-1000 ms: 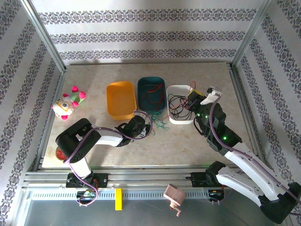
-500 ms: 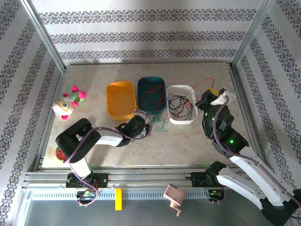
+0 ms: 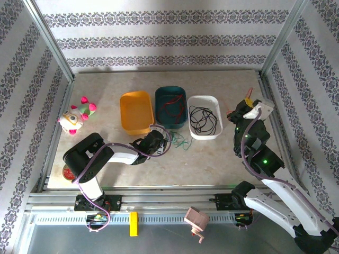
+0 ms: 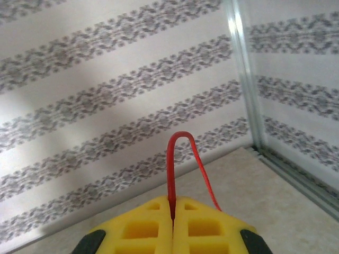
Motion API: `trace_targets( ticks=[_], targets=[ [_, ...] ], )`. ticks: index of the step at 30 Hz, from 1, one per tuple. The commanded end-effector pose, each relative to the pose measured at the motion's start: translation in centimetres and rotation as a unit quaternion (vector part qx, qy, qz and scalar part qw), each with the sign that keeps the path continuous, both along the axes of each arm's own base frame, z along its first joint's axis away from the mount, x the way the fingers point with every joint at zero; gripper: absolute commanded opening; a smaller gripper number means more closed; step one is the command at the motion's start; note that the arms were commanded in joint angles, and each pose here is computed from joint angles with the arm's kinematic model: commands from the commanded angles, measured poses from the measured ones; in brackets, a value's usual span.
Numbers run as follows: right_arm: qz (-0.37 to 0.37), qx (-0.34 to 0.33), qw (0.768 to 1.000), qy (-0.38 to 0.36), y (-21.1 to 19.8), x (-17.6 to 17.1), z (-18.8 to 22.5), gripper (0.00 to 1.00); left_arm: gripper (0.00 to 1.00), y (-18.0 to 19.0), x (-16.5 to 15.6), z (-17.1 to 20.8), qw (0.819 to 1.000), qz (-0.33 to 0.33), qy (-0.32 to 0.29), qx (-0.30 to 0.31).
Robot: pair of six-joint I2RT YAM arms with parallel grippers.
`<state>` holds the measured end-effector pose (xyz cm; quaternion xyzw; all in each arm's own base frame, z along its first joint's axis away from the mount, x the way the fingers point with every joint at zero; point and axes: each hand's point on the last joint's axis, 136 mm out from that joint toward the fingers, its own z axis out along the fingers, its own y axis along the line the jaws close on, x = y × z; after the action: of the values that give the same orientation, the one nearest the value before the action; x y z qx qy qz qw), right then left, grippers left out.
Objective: Untangle the cables
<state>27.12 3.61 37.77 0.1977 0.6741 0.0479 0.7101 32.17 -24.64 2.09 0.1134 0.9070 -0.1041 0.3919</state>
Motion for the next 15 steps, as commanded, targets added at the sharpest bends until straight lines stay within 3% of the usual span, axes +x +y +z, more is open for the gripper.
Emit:
trace_targets(
  ticks=[1, 10, 15],
  targets=[
    [0.078, -0.006, 0.996, -0.044, 2.4, 0.3, 3.5, 0.03, 0.41, 0.9, -0.7, -0.8, 1.000, 0.007, 0.008, 0.017],
    [0.223, -0.023, 0.975, -0.005, 10.2, 5.9, 3.7, 0.04, 0.40, 1.8, -0.8, 1.0, 0.999, 0.028, -0.023, -0.006],
    [0.288, -0.002, 0.957, 0.025, 14.3, 10.3, 2.2, 0.04, 0.47, 2.9, -1.0, 3.4, 0.997, 0.051, -0.054, -0.035]
  ],
)
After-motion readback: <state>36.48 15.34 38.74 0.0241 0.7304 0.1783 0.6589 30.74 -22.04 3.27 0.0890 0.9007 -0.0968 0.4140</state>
